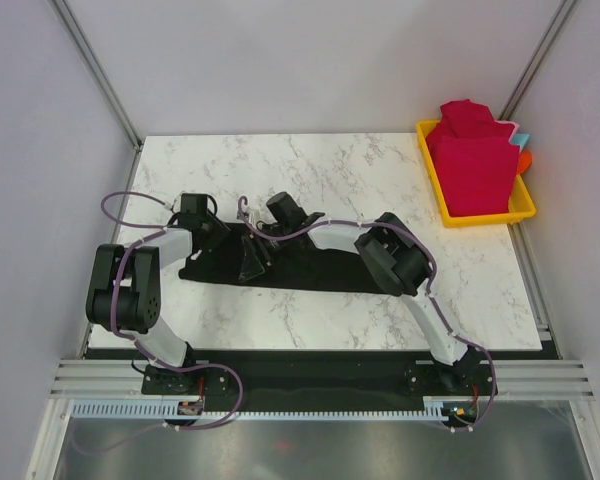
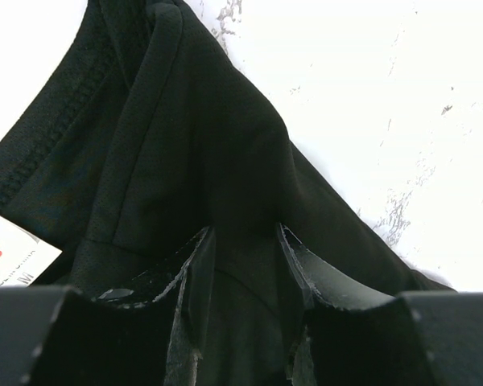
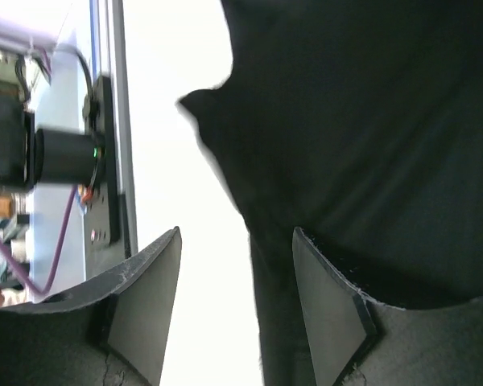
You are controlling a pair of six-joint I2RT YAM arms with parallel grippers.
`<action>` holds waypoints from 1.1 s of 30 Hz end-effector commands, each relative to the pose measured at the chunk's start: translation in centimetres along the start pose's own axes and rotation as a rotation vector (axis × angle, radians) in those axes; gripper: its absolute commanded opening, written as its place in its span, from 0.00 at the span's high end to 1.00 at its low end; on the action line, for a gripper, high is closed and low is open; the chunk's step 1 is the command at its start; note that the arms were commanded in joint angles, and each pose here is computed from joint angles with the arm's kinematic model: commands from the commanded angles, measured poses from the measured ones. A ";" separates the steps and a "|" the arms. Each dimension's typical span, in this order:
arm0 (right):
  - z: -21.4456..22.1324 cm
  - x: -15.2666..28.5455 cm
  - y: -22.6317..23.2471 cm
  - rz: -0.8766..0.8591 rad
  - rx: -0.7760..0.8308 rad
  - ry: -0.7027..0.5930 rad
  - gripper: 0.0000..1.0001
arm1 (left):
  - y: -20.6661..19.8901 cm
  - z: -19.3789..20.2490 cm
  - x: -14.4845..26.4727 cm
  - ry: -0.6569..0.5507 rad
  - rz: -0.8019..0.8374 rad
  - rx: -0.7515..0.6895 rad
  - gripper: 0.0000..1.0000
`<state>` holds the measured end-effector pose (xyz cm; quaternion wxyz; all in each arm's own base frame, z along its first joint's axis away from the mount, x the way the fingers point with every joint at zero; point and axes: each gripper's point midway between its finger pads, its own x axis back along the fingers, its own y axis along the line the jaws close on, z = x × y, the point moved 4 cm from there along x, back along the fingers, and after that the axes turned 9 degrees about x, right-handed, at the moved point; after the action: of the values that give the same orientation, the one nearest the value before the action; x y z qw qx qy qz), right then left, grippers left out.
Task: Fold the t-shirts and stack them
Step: Fold the tshirt
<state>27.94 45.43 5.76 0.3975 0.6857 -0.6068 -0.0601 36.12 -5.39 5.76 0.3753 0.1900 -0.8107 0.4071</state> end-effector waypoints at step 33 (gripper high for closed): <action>5.4 31.4 -2.1 1.445 -0.393 -0.480 0.30 | -0.7 0.3 8.6 -0.095 0.205 0.082 0.27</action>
<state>33.68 19.04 14.94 0.2950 0.1169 -0.9477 -0.0338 31.64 -6.39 12.01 0.3017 0.1231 -0.8347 0.4440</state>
